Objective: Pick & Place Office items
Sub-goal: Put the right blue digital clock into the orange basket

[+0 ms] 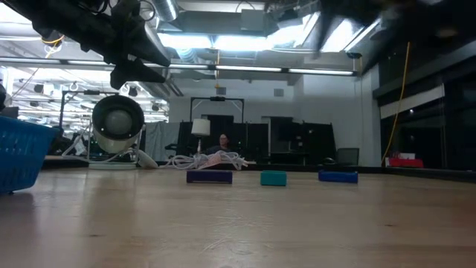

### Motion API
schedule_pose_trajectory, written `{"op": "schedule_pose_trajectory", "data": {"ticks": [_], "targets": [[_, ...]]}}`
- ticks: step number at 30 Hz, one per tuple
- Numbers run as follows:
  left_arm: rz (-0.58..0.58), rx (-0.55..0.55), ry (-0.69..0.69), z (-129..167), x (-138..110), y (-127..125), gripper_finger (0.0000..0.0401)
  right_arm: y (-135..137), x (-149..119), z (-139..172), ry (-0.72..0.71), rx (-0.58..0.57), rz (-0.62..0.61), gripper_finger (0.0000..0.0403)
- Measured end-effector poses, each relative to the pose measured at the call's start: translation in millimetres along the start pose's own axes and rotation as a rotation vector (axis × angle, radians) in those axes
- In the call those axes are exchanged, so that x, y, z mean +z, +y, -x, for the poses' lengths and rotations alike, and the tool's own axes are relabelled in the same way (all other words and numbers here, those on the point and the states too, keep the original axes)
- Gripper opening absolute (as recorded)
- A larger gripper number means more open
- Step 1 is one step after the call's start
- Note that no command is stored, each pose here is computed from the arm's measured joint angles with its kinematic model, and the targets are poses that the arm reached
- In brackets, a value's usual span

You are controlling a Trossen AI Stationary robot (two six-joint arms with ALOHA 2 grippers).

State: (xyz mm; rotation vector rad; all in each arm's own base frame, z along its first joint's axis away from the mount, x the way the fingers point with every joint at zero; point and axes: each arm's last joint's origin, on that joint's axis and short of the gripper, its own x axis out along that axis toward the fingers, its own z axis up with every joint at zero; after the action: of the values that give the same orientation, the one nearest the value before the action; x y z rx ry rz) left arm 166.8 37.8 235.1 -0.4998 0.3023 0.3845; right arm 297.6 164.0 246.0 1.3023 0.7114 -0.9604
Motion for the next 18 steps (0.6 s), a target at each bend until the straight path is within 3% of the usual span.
{"op": "schedule_pose_trajectory", "data": {"ticks": [10, 18], "targets": [[0.006, 0.000, 0.000, 0, 0, 0, 0.0210, 39, 89, -35, 0.075, -0.016, 0.490, 0.0235], [0.022, 0.005, 0.005, 0, -1, 0, 0.0210, 26, 155, -54, 0.235, -0.209, 0.882, 0.0235]]}}
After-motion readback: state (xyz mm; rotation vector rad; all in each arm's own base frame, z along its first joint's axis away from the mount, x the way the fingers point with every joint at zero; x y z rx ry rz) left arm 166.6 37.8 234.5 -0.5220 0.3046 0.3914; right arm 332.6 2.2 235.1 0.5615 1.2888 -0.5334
